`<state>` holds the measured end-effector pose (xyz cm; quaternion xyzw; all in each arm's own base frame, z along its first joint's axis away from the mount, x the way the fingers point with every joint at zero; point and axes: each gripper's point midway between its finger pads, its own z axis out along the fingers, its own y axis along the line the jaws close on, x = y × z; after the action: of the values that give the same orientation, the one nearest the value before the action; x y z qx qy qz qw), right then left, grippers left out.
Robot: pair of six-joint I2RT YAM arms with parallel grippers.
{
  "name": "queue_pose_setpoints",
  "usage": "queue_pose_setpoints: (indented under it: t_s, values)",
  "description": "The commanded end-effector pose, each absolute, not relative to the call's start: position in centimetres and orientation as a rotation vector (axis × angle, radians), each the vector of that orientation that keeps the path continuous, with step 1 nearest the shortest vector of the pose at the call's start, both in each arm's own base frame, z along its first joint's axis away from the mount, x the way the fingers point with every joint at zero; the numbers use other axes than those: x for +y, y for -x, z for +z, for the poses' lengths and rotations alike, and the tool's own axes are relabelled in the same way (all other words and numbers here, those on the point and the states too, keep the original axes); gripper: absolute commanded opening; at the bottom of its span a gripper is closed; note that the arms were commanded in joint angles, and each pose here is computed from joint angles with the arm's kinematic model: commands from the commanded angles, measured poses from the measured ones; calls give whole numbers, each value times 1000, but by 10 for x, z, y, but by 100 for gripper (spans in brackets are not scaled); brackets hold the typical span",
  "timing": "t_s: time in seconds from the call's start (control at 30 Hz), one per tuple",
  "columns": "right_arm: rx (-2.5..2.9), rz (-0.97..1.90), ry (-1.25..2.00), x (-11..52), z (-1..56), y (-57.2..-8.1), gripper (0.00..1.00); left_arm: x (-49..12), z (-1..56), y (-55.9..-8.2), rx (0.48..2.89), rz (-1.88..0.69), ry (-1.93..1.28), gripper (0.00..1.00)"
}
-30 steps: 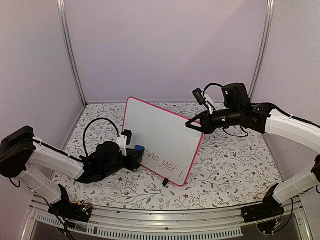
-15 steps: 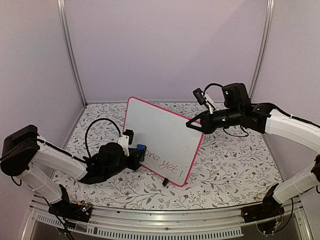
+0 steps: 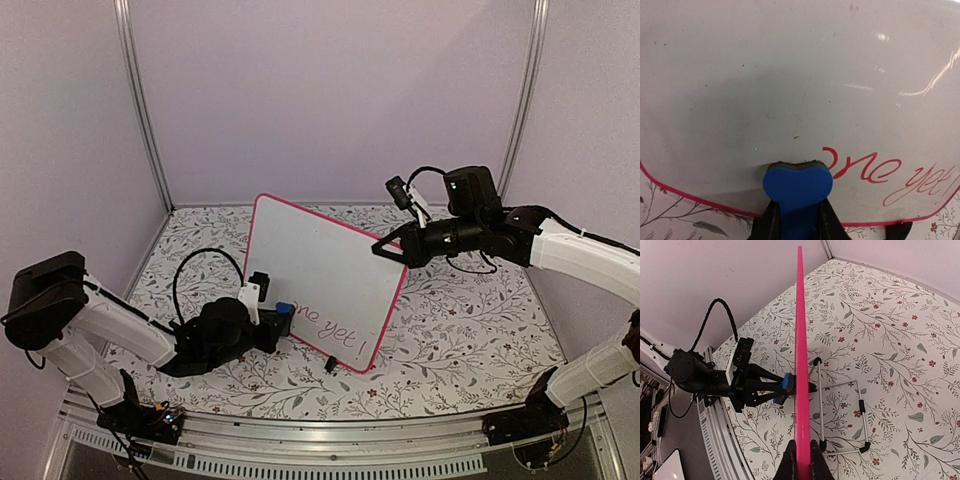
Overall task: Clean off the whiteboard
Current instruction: Erase the center of the whiteboard.
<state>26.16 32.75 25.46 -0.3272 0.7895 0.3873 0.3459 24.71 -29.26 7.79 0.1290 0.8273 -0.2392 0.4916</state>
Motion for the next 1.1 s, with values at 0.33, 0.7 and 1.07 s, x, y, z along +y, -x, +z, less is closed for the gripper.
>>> queue_pose_setpoints:
  t_s: [0.33, 0.7, 1.07]
  values:
    - [2101, 1030, 993, 332, 229, -238, 0, -292, 37, -223, 2118, -568, -378, 5]
    - [2099, 1030, 993, 332, 230, -238, 0, -293, 45, -220, 2099, -574, -386, 5]
    - [2101, 1029, 993, 332, 229, -237, 0, -296, 93, -243, 1985, -521, -365, 5]
